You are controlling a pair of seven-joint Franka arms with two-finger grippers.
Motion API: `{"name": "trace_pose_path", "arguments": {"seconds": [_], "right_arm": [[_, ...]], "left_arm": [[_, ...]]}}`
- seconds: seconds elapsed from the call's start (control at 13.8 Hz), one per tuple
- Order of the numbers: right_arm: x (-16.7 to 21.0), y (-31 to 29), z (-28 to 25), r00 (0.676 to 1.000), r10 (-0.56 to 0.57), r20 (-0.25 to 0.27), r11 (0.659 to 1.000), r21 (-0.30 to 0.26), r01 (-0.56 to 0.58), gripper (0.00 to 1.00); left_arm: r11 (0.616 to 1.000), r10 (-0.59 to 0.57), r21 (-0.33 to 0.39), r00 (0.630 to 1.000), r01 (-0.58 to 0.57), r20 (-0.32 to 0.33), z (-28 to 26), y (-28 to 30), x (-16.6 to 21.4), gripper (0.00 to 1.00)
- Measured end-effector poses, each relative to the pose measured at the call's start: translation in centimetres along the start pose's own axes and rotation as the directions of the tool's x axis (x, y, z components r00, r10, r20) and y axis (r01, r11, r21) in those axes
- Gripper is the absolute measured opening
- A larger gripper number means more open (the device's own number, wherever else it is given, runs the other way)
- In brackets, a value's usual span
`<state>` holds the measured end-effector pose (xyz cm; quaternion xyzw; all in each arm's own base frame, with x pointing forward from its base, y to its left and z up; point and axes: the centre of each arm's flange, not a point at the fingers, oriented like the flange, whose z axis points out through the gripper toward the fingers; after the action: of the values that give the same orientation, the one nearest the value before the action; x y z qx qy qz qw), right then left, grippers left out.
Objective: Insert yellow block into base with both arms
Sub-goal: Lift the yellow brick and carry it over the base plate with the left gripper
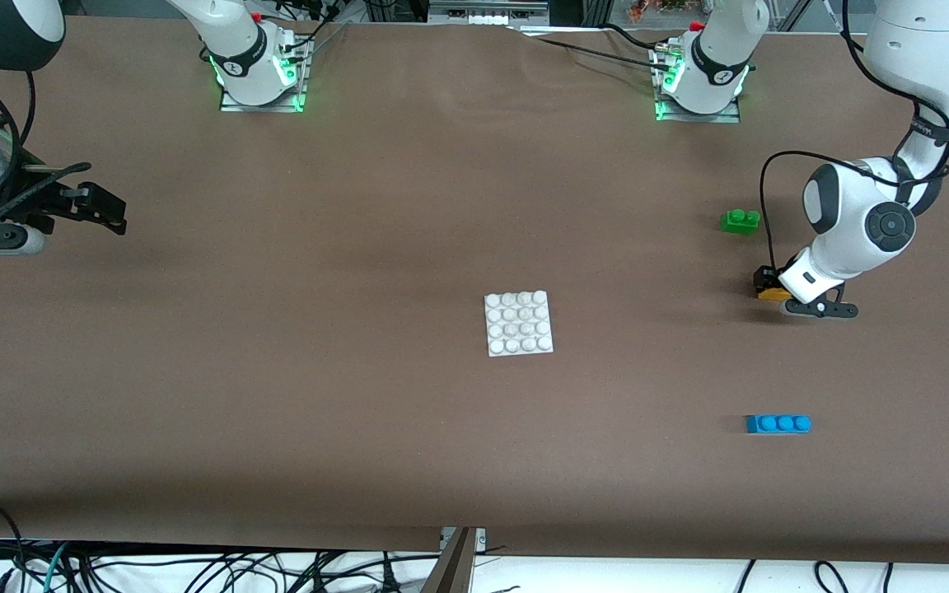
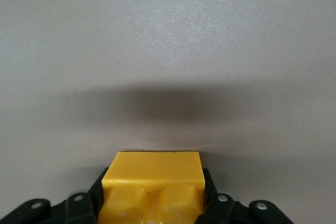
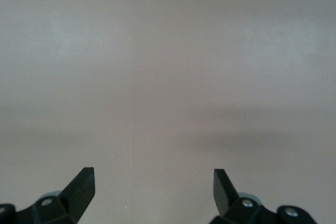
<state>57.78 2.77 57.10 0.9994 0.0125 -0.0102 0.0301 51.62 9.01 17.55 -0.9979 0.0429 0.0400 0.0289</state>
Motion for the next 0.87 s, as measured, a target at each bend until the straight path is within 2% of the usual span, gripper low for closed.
{"name": "trace_pose_path", "arguments": {"seconds": [0.22, 0.36, 0.51, 0.65, 0.87], "right_arm": [[0.0, -0.1, -0.2, 1.0, -0.001, -0.004, 1.0, 0.0, 0.001, 1.0], [0.0, -0.1, -0.4, 1.0, -0.002, -0.008, 1.0, 0.0, 0.002, 1.0], [0.0, -0.1, -0.4, 1.0, -0.002, -0.008, 1.0, 0.0, 0.002, 1.0], [0.0, -0.1, -0.4, 1.0, -0.002, -0.008, 1.0, 0.0, 0.002, 1.0], [0.0, -0.2, -0.4, 1.0, -0.003, -0.008, 1.0, 0.0, 0.003, 1.0]], "left_arm": [[1.0, 0.022, -0.011, 0.999, -0.022, 0.027, -2.1, 1.1, 0.7, 0.68], [0.999, 0.035, -0.028, 0.997, -0.033, 0.075, -7.0, 4.9, 2.6, 0.68], [1.0, -0.01, -0.024, 0.993, 0.012, 0.115, -14.0, 11.1, 5.1, 0.68], [0.997, -0.077, -0.017, 0.991, 0.08, 0.109, -19.6, 19.3, 6.7, 0.68], [0.99, -0.131, -0.035, 0.989, 0.133, 0.072, -21.9, 29.0, 8.4, 0.68]]}}
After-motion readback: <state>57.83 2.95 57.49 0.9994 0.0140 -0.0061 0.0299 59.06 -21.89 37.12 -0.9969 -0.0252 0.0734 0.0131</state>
